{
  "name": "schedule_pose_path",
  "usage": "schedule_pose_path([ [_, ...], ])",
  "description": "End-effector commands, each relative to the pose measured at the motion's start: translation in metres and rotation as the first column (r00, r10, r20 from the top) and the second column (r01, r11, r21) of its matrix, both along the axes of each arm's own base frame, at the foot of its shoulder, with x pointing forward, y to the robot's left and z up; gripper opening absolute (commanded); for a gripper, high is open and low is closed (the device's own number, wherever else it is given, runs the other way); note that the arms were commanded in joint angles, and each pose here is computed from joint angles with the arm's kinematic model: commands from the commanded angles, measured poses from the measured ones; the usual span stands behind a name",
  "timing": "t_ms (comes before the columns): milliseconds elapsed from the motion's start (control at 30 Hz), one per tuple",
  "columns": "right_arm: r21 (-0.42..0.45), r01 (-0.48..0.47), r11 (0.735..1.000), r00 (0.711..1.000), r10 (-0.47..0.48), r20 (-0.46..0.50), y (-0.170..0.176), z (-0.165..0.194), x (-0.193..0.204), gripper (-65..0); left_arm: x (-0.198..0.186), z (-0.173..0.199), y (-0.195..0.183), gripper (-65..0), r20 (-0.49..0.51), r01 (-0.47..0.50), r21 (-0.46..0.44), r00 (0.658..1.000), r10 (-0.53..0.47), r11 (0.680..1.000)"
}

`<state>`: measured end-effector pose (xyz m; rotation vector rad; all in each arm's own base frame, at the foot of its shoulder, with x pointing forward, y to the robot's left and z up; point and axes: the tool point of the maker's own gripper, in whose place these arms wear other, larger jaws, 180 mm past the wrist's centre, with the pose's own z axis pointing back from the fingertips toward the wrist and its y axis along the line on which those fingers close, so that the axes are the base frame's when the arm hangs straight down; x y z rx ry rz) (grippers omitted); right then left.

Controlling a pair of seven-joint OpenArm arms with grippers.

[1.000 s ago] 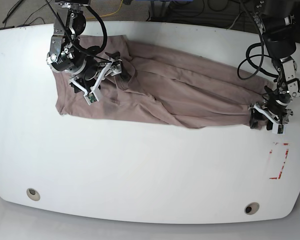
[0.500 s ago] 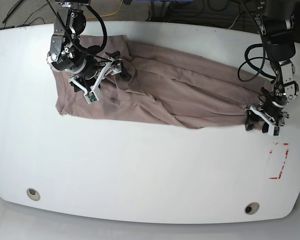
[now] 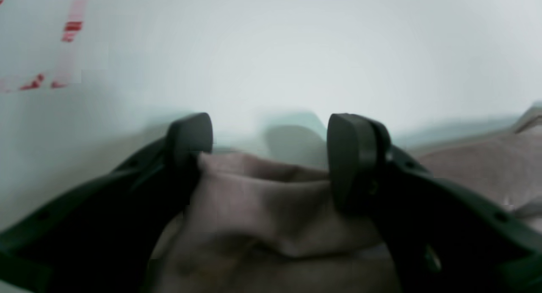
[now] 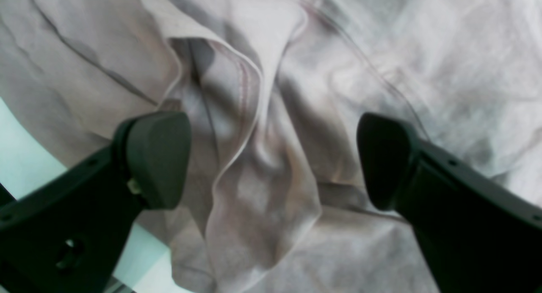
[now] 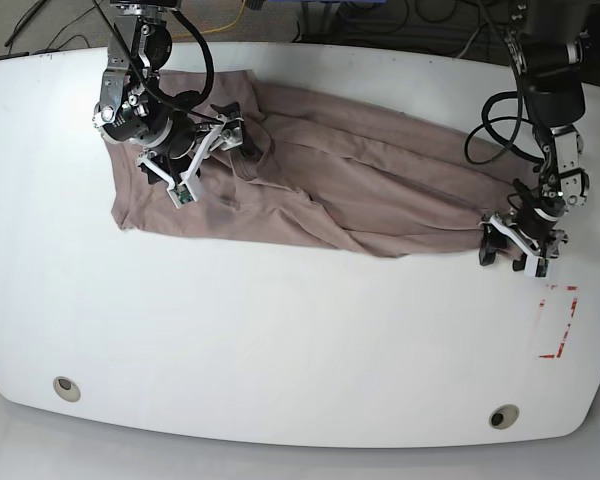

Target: Layout the t-shirt on the table in an organized manner, then fold the t-shirt properly

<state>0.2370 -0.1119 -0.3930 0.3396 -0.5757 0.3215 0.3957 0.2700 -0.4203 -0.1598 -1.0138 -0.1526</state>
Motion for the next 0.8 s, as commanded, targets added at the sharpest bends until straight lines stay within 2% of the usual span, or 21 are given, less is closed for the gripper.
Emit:
schedule_pose_path([
  [0,0.013,0.003,1.000,0.999,-0.003,0.047,0.0001,0.0105,0.0087,-5.7,-0.0004,0.0002,0.0036,-25.0,-0.022,0.012,0.019,1.000,-0.012,1.000],
  [567,0.013,0.003,1.000,0.999,-0.003,0.047,0.0001,0.0105,0.0087,-5.7,-0.0088,-0.0058,0.0052,-26.1,-0.037,0.010,0.023,0.999,-0.009,1.000],
  [667,0.013,0.003,1.000,0.999,-0.003,0.049,0.0001,0.0109,0.0093,-5.7,-0.0088,-0.0056,0.0063,-33.9,-0.037,0.009,0.025,0.999,-0.008,1.000],
  [767,0.013,0.003,1.000,0.999,-0.004,0.047,0.0001,0.0105,0.0091,-5.7,-0.0087,-0.0056,0.0065,-48.9,-0.036,0.007,0.026,0.999,-0.006,1.000],
])
